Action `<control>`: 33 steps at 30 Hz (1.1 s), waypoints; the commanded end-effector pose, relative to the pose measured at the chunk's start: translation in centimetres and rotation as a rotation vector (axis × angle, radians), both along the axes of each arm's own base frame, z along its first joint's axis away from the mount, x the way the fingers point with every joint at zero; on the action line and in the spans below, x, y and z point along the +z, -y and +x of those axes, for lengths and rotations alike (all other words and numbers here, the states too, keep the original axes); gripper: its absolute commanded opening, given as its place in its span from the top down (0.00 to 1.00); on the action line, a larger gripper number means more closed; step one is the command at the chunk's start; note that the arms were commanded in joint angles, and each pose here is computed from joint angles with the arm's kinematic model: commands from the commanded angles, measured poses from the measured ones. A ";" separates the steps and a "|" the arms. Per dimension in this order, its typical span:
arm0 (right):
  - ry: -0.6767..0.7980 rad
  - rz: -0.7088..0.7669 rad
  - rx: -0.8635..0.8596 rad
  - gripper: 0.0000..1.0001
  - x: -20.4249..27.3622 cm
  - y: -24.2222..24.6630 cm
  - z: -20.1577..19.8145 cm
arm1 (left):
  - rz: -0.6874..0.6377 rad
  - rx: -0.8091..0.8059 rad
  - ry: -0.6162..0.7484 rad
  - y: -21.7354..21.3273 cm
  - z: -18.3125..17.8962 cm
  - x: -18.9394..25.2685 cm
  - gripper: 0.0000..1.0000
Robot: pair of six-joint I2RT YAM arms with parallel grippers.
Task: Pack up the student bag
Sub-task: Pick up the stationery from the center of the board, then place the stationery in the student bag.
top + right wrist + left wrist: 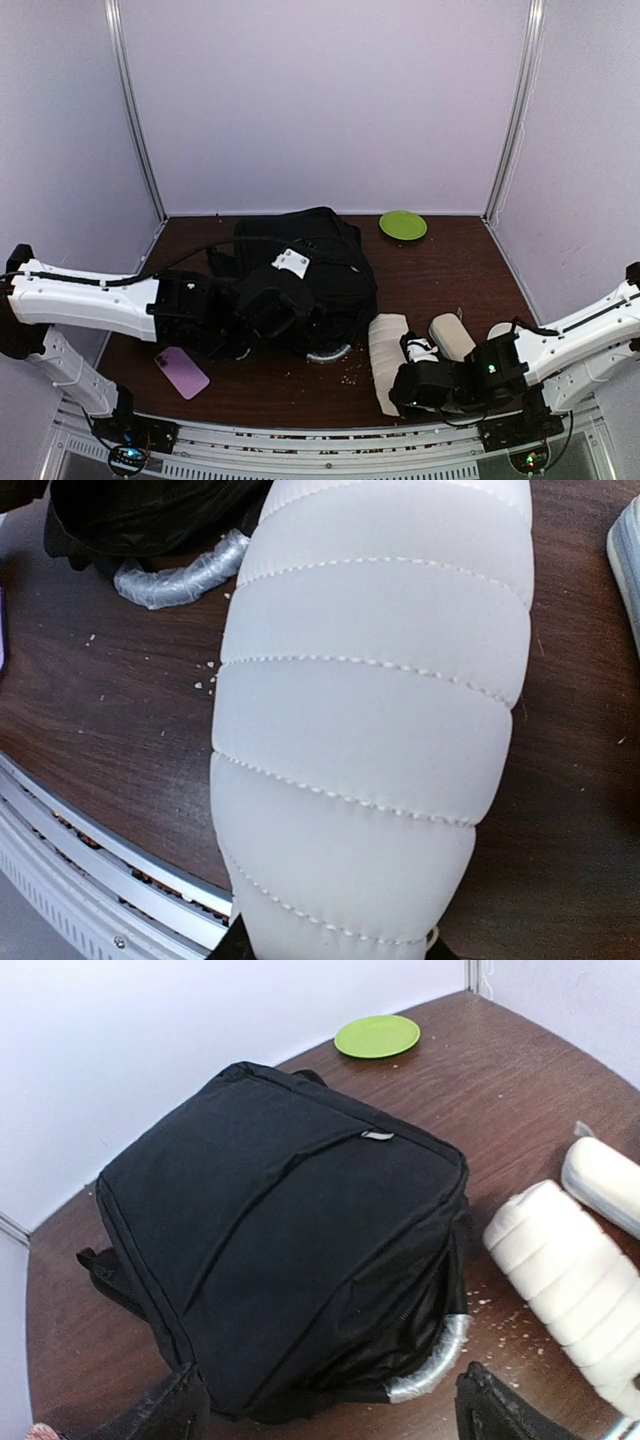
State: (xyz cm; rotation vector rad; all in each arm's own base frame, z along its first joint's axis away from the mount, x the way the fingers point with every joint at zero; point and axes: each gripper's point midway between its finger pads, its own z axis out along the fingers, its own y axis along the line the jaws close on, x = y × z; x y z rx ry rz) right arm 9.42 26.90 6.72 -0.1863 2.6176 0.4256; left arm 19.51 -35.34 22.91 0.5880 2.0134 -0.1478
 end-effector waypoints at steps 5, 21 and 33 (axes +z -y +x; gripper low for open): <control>0.107 0.081 0.113 0.69 3.3 2.8 -0.1 | 0.355 -0.236 0.005 1.9 2.8 -1.3 0.11; 0.109 0.194 0.247 0.69 5.7 4.7 -1.6 | 0.821 -0.356 0.046 4.7 7.7 -8.0 0.06; 0.075 0.238 0.285 0.70 5.4 5.2 -2.5 | 0.698 -0.225 0.053 3.8 12.0 -5.1 0.72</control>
